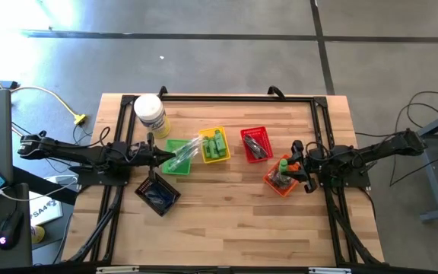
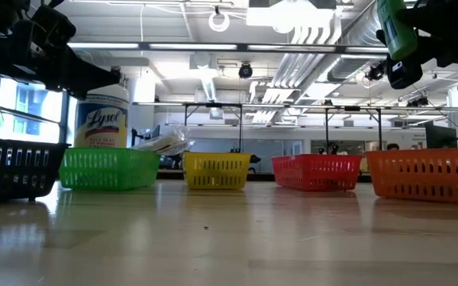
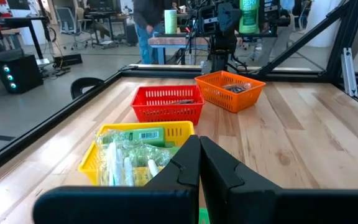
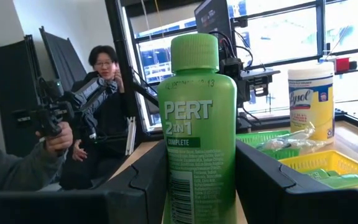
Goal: Pick & Place Travel size toiletries
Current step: Put the green shampoo into yellow basket
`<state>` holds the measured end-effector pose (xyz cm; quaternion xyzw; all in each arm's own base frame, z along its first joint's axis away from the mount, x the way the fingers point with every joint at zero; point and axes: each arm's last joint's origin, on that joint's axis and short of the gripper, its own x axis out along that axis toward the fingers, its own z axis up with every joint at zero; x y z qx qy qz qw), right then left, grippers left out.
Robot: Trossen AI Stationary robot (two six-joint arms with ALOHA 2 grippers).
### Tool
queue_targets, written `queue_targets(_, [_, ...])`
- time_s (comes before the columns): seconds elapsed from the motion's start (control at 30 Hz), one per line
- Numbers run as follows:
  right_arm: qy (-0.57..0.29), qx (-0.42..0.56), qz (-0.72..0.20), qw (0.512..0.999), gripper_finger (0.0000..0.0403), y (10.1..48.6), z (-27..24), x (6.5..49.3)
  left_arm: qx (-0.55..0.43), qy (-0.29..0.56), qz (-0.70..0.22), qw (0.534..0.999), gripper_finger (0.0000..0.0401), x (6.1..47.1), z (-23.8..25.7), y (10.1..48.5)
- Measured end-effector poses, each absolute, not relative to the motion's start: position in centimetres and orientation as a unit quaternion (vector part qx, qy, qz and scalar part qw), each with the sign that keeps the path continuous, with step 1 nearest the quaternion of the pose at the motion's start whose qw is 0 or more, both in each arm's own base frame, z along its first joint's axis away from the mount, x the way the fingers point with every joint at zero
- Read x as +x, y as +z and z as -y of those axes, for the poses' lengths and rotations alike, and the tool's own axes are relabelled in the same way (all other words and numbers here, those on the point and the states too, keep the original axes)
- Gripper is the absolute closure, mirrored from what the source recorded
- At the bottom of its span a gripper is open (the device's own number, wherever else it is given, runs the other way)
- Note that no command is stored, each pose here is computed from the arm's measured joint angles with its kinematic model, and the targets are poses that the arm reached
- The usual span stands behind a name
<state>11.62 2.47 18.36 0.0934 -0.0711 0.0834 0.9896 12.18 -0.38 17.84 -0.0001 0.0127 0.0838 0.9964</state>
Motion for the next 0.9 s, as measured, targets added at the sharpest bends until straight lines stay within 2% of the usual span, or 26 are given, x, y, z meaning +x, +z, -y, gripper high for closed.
queue_targets(0.9, [0.083,0.1,0.05,0.99,0.0254,17.91,-2.48,11.67,0.0,0.086,-0.015,0.996,0.0401,12.18,0.37,17.8])
